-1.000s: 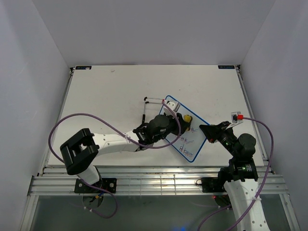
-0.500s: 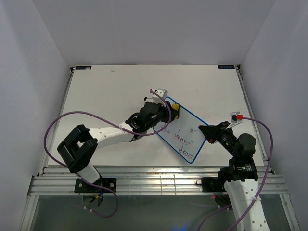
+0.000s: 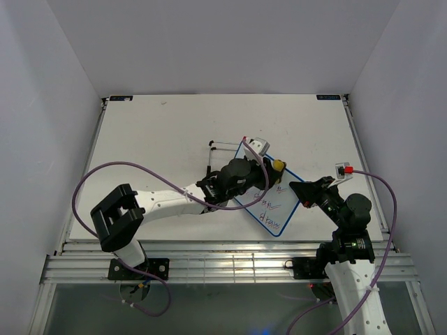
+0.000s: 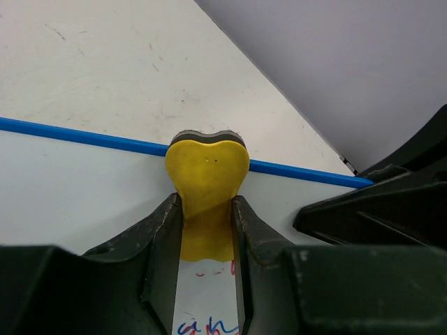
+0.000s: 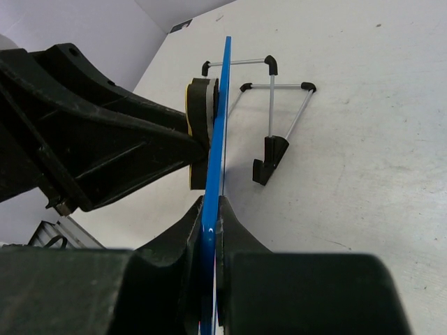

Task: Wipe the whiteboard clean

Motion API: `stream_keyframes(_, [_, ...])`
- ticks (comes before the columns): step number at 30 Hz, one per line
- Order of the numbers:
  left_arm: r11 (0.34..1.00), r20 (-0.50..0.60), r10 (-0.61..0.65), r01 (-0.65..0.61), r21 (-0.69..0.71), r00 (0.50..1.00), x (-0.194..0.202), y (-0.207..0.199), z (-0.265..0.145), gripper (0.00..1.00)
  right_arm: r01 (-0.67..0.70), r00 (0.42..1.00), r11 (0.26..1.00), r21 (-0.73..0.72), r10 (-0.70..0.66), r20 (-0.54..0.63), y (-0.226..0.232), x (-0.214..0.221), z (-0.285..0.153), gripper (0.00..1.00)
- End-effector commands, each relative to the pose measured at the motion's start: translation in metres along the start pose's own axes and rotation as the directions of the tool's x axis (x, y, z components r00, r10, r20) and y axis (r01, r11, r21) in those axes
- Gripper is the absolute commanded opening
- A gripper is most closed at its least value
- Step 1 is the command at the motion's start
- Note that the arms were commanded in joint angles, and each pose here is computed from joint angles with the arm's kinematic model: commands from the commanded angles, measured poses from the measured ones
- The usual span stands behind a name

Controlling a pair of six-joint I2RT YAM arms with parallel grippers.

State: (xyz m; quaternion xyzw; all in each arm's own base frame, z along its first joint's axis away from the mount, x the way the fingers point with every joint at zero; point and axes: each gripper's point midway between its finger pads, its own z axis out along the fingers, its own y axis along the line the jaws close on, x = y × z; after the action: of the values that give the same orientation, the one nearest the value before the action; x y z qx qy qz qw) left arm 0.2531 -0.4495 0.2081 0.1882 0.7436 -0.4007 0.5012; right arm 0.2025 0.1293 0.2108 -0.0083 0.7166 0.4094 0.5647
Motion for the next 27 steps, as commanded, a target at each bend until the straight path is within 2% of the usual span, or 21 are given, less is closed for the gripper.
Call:
stream_keyframes(1, [0.996,-0.143,-0.002,0.015,0.083,0.990,0.048,-0.025,-0.005,0.02,0.121,0.993,0.939,-0.321,-0.113,0.043,0.082,-0.030,-0.019,0.08])
stream_keyframes(4, [0.997,-0.171,-0.001,0.014,0.072,0.985,0.062,-0.020,-0.009,0.02,0.117,0.993,0.939,-0.323,-0.110,0.042,0.082,-0.029,-0.018,0.08])
stream_keyframes(7, [1.000,-0.167,0.003,-0.004,-0.007,0.986,0.069,0.003,-0.017,0.02,0.117,0.993,0.939,-0.323,-0.109,0.043,0.084,-0.030,-0.019,0.08])
stream_keyframes(13, [0.994,-0.117,-0.051,0.039,-0.106,0.992,0.056,0.051,-0.029,0.02,0.118,0.993,0.938,-0.327,-0.109,0.046,0.086,-0.031,-0.021,0.08])
stream_keyframes(20, [0.982,-0.072,-0.072,0.058,-0.182,0.995,0.063,0.094,-0.038,0.02,0.119,0.993,0.937,-0.329,-0.106,0.056,0.089,-0.035,-0.022,0.08])
stream_keyframes(24, [0.984,-0.065,-0.081,0.069,-0.165,0.995,0.065,0.092,-0.036,0.02,0.116,0.993,0.937,-0.330,-0.104,0.054,0.090,-0.036,-0.021,0.08])
stream_keyframes(27, [0.992,-0.041,-0.056,0.052,-0.112,0.998,0.061,0.064,-0.037,0.01,0.109,0.994,0.939,-0.326,-0.098,0.050,0.088,-0.035,-0.021,0.08])
